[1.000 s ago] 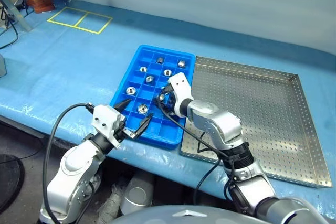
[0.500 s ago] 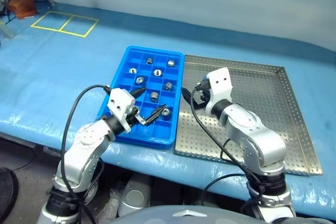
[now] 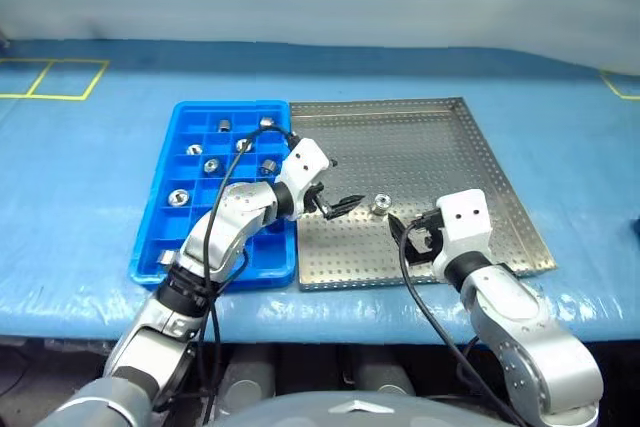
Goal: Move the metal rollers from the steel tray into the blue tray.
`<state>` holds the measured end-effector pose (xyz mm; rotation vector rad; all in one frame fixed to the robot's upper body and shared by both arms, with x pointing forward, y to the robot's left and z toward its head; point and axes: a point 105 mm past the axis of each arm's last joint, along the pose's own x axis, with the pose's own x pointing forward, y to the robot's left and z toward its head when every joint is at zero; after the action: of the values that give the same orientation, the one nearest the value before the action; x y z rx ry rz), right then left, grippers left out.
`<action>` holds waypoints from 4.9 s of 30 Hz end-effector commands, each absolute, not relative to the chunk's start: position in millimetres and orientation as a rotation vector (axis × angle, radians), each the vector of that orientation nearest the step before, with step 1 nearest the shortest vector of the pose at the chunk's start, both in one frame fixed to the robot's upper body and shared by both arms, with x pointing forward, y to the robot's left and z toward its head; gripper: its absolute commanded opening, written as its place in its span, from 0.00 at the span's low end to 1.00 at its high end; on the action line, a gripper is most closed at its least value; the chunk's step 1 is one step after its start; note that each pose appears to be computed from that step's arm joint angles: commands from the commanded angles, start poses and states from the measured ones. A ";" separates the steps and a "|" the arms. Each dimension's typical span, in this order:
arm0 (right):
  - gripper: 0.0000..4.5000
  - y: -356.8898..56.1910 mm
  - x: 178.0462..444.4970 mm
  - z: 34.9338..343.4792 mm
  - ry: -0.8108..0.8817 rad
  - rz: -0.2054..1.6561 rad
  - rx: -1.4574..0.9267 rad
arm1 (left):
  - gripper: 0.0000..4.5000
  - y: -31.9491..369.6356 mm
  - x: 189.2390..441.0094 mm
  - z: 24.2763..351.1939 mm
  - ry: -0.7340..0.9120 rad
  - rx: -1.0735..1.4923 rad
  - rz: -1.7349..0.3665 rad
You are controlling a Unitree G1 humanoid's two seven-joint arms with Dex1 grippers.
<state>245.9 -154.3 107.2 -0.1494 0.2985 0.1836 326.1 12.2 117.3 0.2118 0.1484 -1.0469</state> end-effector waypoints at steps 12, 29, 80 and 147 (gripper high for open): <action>1.00 -131.4 205.6 108.4 0.265 0.249 -0.090 | 1.00 -71.3 337.5 110.7 0.181 0.253 -1.218; 1.00 -122.4 199.9 111.0 0.237 0.295 -0.075 | 1.00 -74.9 335.2 133.3 0.147 0.289 -1.216; 1.00 -77.3 247.2 122.4 0.181 0.549 -0.159 | 0.38 57.5 340.4 159.3 0.036 0.096 -0.689; 1.00 -170.6 290.4 123.8 0.073 0.242 -0.225 | 0.99 117.3 338.3 148.5 -0.188 0.111 -0.549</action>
<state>288.9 -166.1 112.6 -0.2280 0.1405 0.2720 338.5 119.1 140.0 0.0994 -0.1220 -0.5700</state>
